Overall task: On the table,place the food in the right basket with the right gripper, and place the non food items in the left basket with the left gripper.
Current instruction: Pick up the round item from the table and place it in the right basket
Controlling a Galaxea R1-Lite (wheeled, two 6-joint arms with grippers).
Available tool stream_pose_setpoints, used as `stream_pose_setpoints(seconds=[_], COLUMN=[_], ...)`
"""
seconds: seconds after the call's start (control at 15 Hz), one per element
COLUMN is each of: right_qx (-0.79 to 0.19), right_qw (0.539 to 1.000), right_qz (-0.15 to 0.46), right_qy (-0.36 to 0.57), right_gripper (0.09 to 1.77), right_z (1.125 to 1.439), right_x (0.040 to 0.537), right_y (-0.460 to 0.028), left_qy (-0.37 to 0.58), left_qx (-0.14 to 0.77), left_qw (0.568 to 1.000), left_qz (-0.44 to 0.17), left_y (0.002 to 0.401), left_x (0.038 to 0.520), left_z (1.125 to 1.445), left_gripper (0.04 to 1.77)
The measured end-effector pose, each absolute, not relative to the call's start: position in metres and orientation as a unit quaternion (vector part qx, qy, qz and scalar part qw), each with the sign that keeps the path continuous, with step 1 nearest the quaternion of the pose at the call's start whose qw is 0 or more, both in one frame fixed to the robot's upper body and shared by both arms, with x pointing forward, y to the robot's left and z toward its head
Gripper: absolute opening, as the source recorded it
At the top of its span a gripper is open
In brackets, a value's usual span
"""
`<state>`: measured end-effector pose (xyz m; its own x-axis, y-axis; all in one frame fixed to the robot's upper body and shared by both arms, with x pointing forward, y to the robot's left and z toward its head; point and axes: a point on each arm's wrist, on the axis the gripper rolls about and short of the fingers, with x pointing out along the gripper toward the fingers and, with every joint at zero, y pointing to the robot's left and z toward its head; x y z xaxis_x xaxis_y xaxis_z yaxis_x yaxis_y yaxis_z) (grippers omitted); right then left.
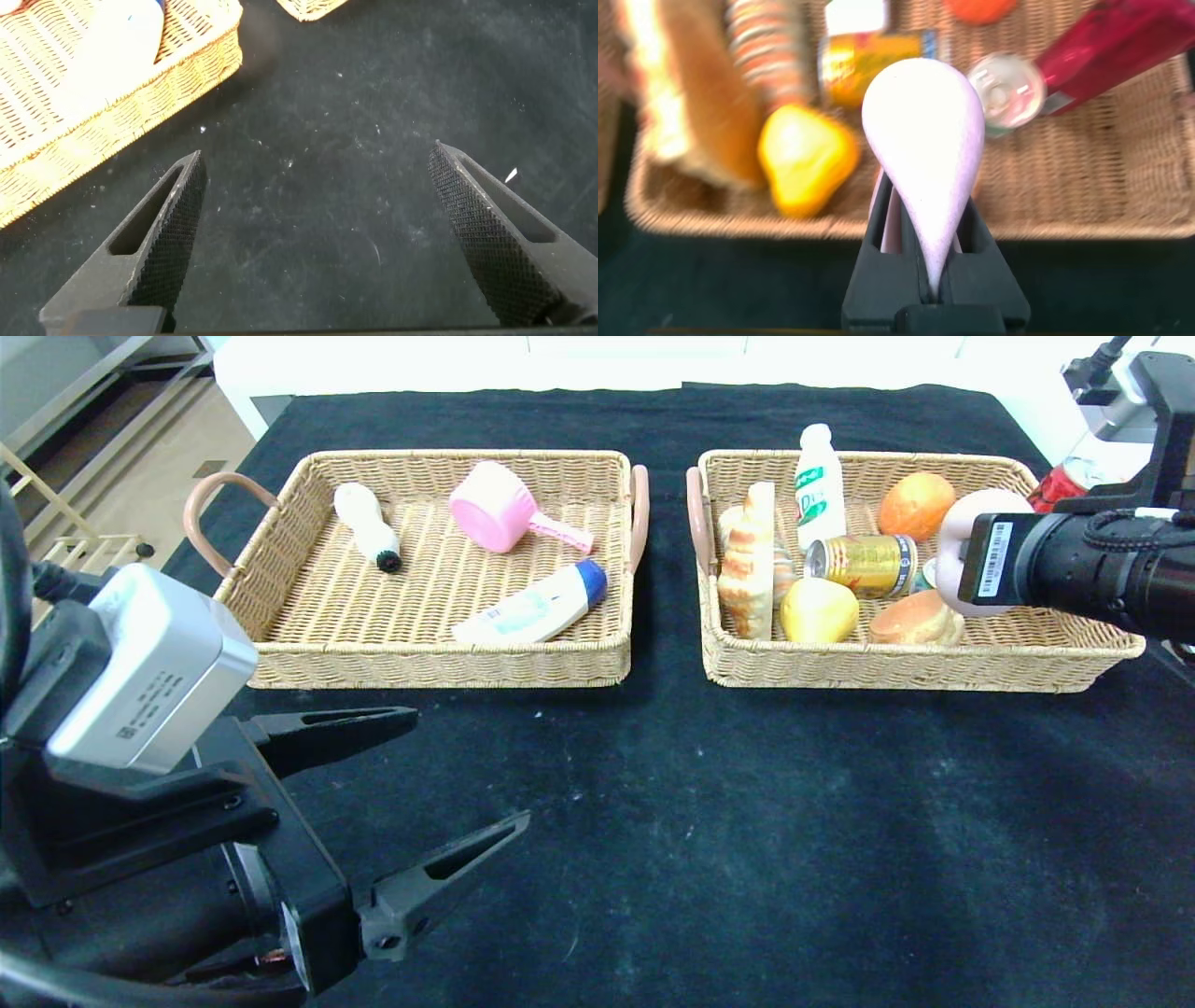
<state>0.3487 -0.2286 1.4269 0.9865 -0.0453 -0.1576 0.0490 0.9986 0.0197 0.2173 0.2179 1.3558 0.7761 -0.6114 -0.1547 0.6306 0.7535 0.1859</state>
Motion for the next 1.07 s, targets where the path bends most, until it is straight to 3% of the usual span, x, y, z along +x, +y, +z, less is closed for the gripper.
stream_pose_setpoints(seconds=[0.53,0.8,1.07], right_qx=[0.026,0.024,0.023], right_qw=[0.995,0.995,0.994], right_qz=[-0.071,-0.074,-0.075], right_qy=[0.063,0.069,0.073], right_gripper=[0.17,0.80,1.16], right_z=[1.418,1.413,1.411], right_x=[0.401,0.408,0.408], right_y=[-0.258,-0.260,-0.260], left_qy=[0.041,0.036,0.032], left_qx=[0.117,0.116,0.114], left_qw=[0.935,0.935,0.936], left_qz=[-0.333,-0.332,-0.332], left_y=[0.218,0.218,0.219], left_x=[0.217,0.217,0.216], left_z=[1.355,1.357,1.358], left_gripper=[1.72,1.72,1.72])
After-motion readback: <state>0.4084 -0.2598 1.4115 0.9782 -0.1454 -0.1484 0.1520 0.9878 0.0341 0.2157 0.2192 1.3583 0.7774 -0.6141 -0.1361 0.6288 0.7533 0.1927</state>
